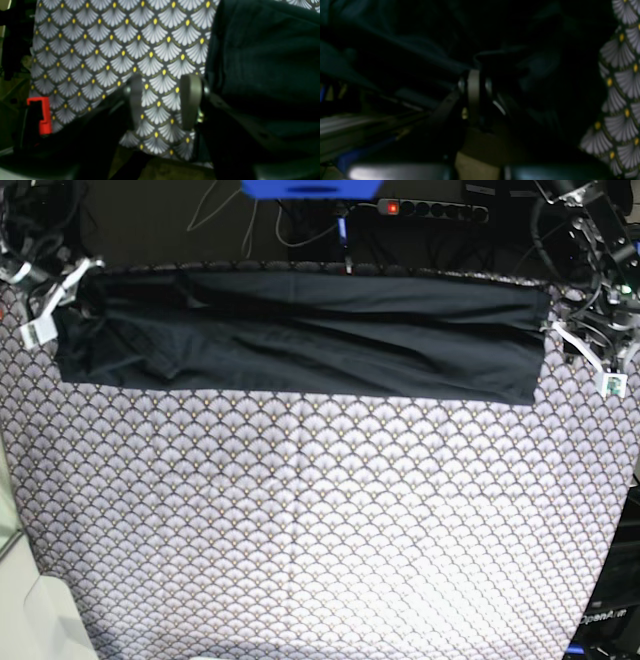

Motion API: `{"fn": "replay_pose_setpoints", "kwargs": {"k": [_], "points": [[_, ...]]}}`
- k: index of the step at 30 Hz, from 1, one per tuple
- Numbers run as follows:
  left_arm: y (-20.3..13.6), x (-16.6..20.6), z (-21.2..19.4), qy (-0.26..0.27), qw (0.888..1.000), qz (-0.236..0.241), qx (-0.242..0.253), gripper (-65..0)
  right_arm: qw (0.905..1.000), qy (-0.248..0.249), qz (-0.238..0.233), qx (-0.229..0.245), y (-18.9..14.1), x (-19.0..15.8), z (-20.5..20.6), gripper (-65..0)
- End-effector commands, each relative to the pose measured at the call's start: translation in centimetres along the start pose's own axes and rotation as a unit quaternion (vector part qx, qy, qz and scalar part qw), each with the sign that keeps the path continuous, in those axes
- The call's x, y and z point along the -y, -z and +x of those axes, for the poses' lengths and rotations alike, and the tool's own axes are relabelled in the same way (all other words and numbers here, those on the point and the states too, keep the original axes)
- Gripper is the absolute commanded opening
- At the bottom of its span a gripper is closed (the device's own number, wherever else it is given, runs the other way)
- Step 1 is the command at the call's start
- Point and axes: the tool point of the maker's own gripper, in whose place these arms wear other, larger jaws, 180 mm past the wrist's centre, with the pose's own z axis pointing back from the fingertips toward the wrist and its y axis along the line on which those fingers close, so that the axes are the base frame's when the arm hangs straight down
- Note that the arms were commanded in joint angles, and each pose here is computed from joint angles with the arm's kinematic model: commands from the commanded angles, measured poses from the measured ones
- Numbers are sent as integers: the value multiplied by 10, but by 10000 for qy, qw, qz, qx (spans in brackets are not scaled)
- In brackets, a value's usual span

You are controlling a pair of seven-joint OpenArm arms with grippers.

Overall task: Fold the T-shirt properly
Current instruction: 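Smooth the strip end with the right gripper, straightening the fold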

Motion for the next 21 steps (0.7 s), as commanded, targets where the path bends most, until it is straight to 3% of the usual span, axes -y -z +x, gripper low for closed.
{"fn": "replay_pose_setpoints", "kwargs": {"k": [1,11,17,21], "points": [[-4,-7,14,59,9997,82,217,-402,9999,-93,-96,-3,-3,10,7,-646],[-4,-7,15,63,9997,88,225,-402,9991,-28,-132,-397,3,18,1,-640],[-4,-7,14,65,9997,87,218,-402,9990,-341,10,-285,2,1,16,-520],[-4,-7,14,66,9997,86,210,-402,9987,-328,89,-367,1,-4,16,-500]]}}
